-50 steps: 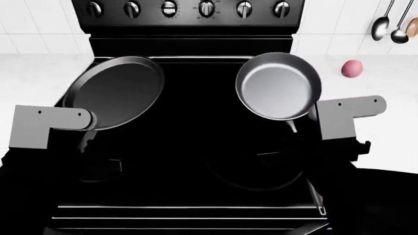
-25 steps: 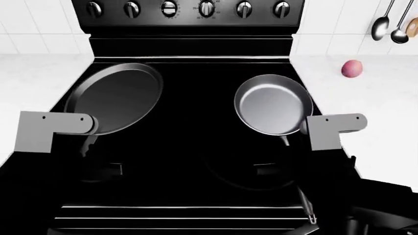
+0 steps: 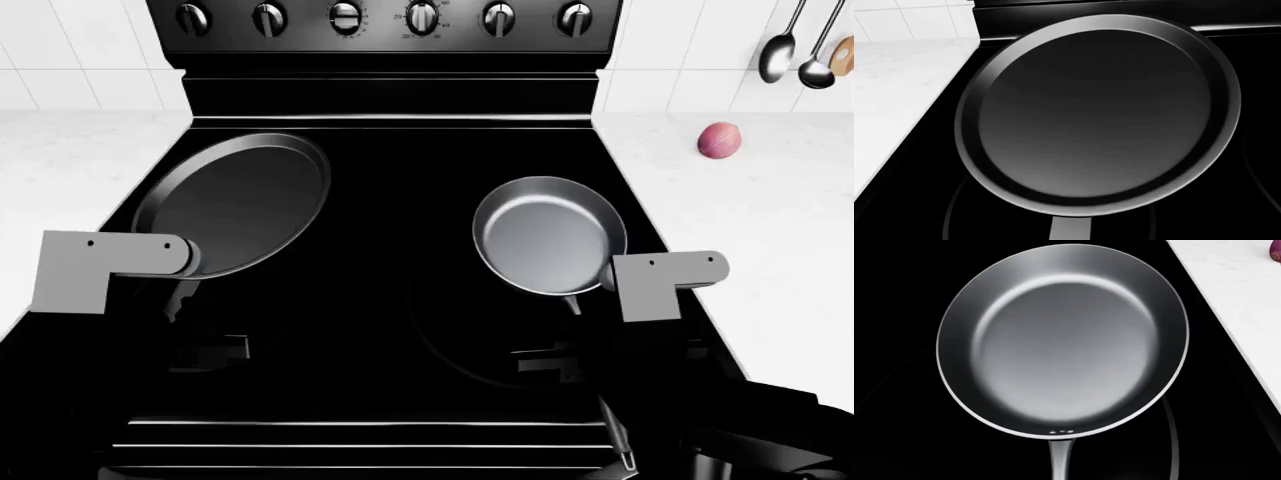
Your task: Place both pans onto different burners. Then place the onion and the sushi on different pans.
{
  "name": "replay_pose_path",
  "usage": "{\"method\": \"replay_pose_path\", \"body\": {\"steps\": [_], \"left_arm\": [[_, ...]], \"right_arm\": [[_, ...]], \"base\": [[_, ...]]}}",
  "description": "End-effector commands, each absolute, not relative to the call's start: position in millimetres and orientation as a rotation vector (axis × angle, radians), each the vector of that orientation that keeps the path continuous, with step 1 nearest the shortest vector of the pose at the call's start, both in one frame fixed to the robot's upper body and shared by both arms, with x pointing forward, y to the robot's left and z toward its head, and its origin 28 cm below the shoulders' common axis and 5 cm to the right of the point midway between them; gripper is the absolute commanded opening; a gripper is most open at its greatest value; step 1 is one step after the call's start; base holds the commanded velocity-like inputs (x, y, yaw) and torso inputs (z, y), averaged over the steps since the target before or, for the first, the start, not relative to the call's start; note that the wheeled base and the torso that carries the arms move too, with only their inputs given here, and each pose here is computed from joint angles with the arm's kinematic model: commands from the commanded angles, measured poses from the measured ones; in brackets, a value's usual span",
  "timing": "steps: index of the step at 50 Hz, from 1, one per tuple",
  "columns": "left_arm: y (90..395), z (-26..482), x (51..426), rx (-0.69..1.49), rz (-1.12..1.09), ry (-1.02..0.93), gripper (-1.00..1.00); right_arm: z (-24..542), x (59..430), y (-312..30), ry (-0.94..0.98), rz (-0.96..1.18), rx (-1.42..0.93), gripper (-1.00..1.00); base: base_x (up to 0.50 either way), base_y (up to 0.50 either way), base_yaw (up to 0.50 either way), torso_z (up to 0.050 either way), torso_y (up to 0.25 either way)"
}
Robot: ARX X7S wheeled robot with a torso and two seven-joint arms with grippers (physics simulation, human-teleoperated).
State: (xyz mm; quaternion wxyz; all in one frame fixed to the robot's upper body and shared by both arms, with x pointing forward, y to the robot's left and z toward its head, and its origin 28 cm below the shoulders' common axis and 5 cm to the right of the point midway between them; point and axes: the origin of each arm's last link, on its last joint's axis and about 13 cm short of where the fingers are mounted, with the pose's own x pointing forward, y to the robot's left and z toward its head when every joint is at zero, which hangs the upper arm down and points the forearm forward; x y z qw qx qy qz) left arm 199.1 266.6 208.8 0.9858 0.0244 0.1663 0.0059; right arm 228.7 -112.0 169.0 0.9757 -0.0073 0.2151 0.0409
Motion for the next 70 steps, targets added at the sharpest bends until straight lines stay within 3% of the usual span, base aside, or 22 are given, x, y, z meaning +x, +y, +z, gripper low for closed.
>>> {"method": "replay_pose_path", "body": {"steps": [1,14,15,31,44,70], "left_arm": [[270.5,218.9,203.3,0.04,0.059,0.255,-1.0],[271.8,218.6,203.1,0.034,0.062,0.258,-1.0],[271.9,218.0,203.0,0.034,0.062,0.258,-1.0],[272.8,217.2,203.3,0.028,0.067,0.262,-1.0],[277.5,221.6,212.7,0.107,0.127,0.239,-1.0],[280.9,184.1,229.5,0.143,0.148,0.35,-1.0]], "right_arm": [[177.9,234.0,-115.2,0.369,0.058,-0.012,-1.0],[174.4,234.9,-114.3,0.382,0.065,-0.014,-1.0],[174.8,234.8,-114.2,0.383,0.067,-0.016,1.0],[197.8,224.5,-114.5,0.315,0.079,-0.021,1.0],[248.9,195.7,-122.2,0.123,0.04,-0.024,1.0],[243.1,194.3,-125.6,0.124,0.032,-0.009,1.0]], "base": [[0.0,0.0,0.0,0.0,0.0],[0.0,0.0,0.0,0.002,0.005],[0.0,0.0,0.0,0.0,0.0],[0.0,0.0,0.0,0.001,0.002],[0.0,0.0,0.0,0.001,0.003],[0.0,0.0,0.0,0.001,0.002]]}}
